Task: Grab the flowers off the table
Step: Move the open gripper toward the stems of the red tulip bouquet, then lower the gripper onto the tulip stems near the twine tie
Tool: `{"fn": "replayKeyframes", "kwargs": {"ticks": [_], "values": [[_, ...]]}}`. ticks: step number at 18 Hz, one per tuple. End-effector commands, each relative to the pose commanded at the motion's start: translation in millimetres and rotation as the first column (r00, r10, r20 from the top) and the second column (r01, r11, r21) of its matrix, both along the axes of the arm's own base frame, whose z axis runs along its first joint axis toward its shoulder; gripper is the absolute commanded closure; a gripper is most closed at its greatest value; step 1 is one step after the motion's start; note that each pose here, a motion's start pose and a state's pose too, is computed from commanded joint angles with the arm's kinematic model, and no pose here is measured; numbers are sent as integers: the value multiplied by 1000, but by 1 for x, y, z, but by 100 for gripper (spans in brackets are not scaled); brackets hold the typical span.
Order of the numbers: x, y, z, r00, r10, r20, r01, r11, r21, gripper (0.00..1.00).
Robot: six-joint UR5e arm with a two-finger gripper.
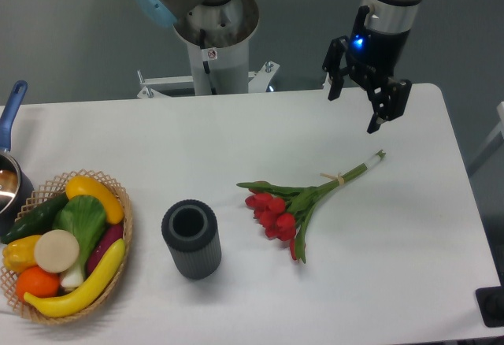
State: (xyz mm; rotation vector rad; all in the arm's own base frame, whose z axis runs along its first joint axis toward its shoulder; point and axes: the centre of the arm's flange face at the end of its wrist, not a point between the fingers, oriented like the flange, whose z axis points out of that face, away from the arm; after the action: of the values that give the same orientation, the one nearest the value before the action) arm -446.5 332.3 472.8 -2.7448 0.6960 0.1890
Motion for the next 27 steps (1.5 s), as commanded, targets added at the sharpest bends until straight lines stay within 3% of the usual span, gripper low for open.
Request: {"fn": "replayKeyframes", "kwargs": {"ticks": [5, 8, 16, 20, 27], "values": [[11, -1, -12, 995, 92, -34, -92, 996, 19, 0], [9, -2, -21, 994, 102, -26, -103, 995, -8, 0], [11, 0, -57, 994, 100, 34, -99, 995, -30, 0], [-2, 6, -85, 995, 96, 24, -95, 995, -42, 0], [2, 31, -150, 997, 49, 63, -36, 982, -187, 0]]}}
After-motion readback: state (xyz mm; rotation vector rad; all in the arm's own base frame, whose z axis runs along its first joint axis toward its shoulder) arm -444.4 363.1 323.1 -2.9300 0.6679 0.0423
